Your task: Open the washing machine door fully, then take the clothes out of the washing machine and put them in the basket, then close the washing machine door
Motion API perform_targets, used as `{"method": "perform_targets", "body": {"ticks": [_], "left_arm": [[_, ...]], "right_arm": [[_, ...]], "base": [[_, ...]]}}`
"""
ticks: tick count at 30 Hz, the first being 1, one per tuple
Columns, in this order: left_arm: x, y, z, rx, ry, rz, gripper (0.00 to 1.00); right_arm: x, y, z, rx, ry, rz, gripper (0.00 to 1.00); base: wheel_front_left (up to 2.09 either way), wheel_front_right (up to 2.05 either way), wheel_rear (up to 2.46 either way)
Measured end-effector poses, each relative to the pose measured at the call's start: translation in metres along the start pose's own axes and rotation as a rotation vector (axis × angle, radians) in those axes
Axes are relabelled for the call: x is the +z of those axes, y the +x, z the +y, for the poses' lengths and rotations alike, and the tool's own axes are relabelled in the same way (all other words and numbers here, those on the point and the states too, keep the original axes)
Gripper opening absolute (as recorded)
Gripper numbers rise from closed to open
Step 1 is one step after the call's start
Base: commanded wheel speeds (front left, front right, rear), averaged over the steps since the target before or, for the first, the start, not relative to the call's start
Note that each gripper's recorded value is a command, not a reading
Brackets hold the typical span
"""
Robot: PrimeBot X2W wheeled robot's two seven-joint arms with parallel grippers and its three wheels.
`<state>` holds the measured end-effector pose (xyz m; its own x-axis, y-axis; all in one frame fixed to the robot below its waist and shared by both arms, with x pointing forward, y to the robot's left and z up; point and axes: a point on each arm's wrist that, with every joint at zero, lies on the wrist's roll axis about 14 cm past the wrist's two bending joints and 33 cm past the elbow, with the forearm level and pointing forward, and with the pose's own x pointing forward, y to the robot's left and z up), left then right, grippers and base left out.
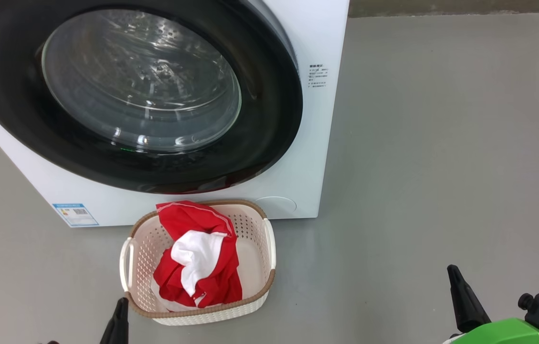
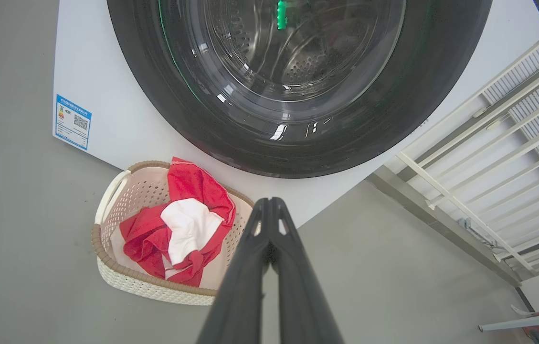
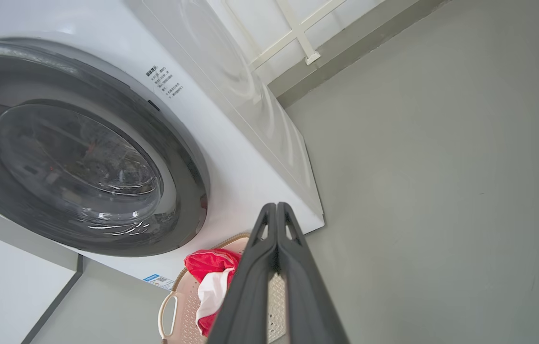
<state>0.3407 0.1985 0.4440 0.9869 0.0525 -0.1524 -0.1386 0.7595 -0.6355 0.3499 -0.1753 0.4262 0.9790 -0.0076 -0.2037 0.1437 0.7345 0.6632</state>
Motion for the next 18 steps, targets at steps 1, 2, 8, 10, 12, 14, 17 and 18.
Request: {"method": "perform_targets", "body": {"ticks": [1,2,8,10,12,14,17,18], "left_arm": [[0.0002,0.0003,-0.0002,0.000,-0.011,0.000,0.00],[-0.0002,0.0004,-0.0001,0.001,-0.019,0.005,0.00],[-0.0002,0.0014,-0.0006,0.005,-0.079,0.010,0.00],[-0.0001,0.0018,-0.0008,0.005,-0.093,0.011,0.00],[0.0004,0.0024,-0.0012,0.005,-0.117,0.010,0.00],[0.0012,0.0037,-0.0020,0.004,-0.138,0.010,0.00],[0.0029,0.0056,-0.0036,0.001,-0.163,0.007,0.00],[0.0025,0.0056,-0.0036,0.002,-0.176,0.011,0.00]], "right_arm": [[0.0010,0.0005,0.0004,0.000,0.013,-0.004,0.00],[0.0017,0.0006,0.0005,0.000,0.023,-0.004,0.00],[0.0050,0.0018,0.0007,-0.004,0.081,-0.010,0.00],[0.0071,0.0033,0.0022,0.000,0.098,-0.012,0.00],[0.0080,0.0030,0.0015,-0.003,0.116,-0.015,0.00],[0.0084,0.0028,0.0007,-0.006,0.140,-0.014,0.00],[0.0091,0.0025,-0.0002,-0.010,0.167,-0.013,0.00],[0.0098,0.0024,-0.0005,-0.011,0.175,-0.015,0.00]], "base": [[0.00,0.00,0.00],[0.00,0.00,0.00],[0.00,0.00,0.00],[0.00,0.00,0.00],[0.00,0.00,0.00],[0.00,0.00,0.00],[0.00,0.00,0.00],[0.00,0.00,0.00]]}}
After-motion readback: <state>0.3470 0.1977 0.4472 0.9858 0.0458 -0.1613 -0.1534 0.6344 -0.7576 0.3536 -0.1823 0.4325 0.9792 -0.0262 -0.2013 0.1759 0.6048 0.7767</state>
